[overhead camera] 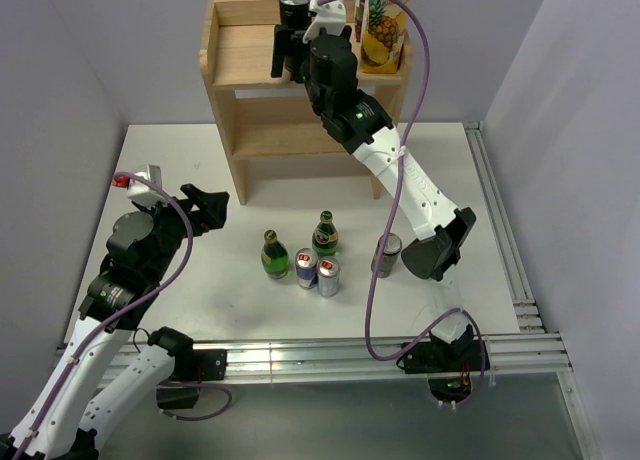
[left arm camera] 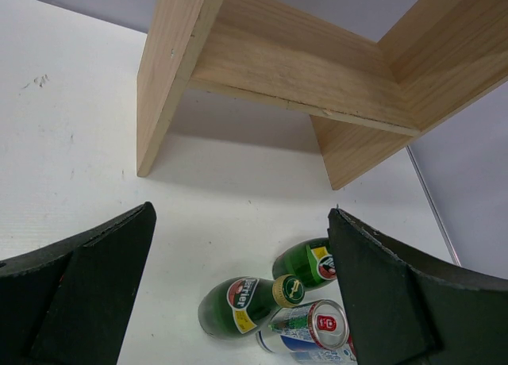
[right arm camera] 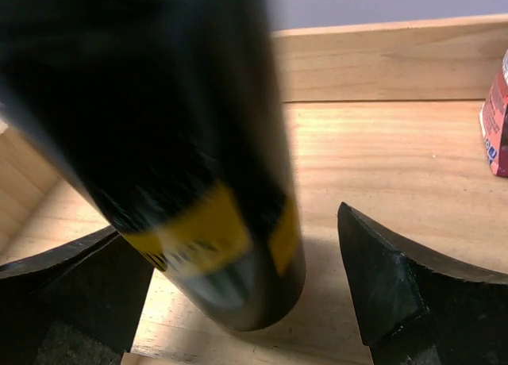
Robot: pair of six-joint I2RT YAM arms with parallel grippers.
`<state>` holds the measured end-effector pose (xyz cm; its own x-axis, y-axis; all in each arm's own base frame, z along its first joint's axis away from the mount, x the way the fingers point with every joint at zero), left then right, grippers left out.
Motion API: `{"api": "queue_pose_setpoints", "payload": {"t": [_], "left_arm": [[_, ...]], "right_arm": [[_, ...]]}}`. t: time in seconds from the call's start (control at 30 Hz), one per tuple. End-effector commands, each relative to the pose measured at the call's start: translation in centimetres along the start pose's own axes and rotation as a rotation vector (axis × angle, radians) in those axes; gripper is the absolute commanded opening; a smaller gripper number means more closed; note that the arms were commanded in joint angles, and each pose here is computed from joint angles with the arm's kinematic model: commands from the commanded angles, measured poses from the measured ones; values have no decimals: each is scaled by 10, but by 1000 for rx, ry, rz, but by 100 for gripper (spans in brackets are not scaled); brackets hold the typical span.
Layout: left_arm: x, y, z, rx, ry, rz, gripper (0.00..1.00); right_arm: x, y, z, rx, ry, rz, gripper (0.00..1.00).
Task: Place and organize the beverage onto the shelf
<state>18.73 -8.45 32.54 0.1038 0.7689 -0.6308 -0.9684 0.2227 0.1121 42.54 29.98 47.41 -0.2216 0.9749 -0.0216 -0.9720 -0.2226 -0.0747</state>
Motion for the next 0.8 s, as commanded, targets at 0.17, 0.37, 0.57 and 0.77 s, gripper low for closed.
{"api": "queue_pose_setpoints", "payload": {"t": [0.17, 0.37, 0.57, 0.77], "left_arm": [[-2, 1, 3, -17, -7, -12, 97], [-2, 1, 3, -17, -5, -10, 97], [-2, 0, 3, -15, -4, -8, 97], [-2, 1, 3, -17, -5, -10, 97]], "right_arm": [[1, -3, -5, -2, -22, -12, 96], [3, -1, -8, 5, -14, -11, 96], [14, -5, -17, 0, -21, 14, 75], [37, -13, -31, 14, -28, 47, 57]]}}
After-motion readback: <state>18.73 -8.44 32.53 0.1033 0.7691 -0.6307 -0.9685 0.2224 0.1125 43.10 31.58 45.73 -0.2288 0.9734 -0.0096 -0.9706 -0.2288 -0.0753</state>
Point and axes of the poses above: each gripper's point midway between its finger pads, its own y axis back along the fingers, its own x axis along the line the jaws close on, z = x × y, the point moved 7 cm from there along y, back along the fingers, and after that the axes turned 11 degrees about y, right-handed, at the moved point
